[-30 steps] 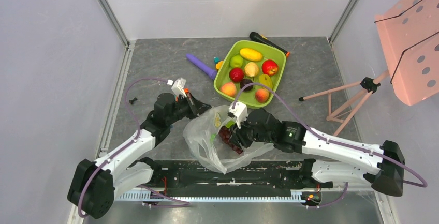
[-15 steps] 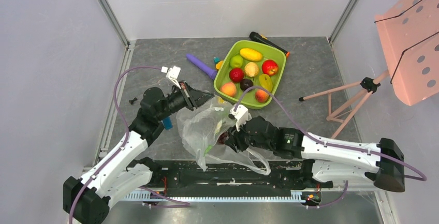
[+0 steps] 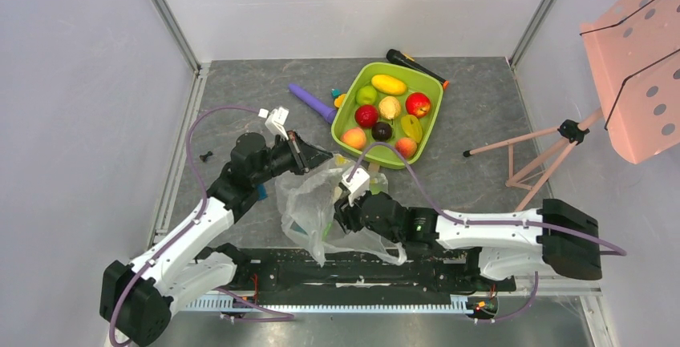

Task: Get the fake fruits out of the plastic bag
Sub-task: Adjust the fake fruit in the plastic bag.

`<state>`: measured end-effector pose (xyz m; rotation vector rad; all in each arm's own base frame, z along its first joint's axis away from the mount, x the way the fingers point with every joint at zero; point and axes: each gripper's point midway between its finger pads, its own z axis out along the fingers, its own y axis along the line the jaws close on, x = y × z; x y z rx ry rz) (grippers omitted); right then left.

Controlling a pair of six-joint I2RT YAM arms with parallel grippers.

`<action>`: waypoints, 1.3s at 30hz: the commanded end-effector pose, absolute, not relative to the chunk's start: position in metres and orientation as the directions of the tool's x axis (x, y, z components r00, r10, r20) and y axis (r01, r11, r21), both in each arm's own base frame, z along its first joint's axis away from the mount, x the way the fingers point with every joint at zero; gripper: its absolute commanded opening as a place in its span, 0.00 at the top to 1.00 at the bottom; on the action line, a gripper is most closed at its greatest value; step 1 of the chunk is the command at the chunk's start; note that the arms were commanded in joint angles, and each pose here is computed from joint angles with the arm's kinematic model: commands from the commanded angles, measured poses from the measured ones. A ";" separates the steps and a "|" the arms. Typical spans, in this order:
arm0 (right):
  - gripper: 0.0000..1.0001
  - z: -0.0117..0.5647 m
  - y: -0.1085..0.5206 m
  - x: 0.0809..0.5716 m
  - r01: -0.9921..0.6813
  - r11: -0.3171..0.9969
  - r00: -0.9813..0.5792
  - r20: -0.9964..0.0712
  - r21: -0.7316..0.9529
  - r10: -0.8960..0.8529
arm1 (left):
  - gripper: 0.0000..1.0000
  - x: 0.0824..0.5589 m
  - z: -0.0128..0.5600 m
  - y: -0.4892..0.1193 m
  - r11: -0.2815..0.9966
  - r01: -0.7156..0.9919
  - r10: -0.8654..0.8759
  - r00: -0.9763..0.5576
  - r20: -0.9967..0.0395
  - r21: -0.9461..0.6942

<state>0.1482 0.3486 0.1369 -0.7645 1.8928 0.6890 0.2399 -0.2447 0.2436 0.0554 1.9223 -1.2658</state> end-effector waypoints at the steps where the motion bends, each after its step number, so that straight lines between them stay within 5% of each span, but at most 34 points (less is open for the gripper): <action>1: 0.47 0.145 0.345 0.187 -0.642 0.765 -0.279 -0.945 0.053 -0.168 | 0.98 0.248 0.239 -0.241 0.550 0.409 -0.372 -0.661 -0.652 -0.728; 17: 0.41 0.126 0.310 0.245 -0.538 0.840 -0.333 -0.931 0.060 -0.147 | 0.97 0.281 0.183 -0.236 0.673 0.236 -0.384 -0.699 -0.603 -0.701; 25: 0.17 0.111 0.333 0.216 -0.774 0.631 -0.299 -0.912 0.059 -0.281 | 0.97 0.285 0.161 -0.237 0.690 0.202 -0.374 -0.722 -0.582 -0.695; 39: 0.12 0.060 0.324 0.209 -0.819 0.573 -0.312 -0.820 -0.024 -0.480 | 0.97 0.277 0.139 -0.230 0.709 0.177 -0.364 -0.736 -0.570 -0.682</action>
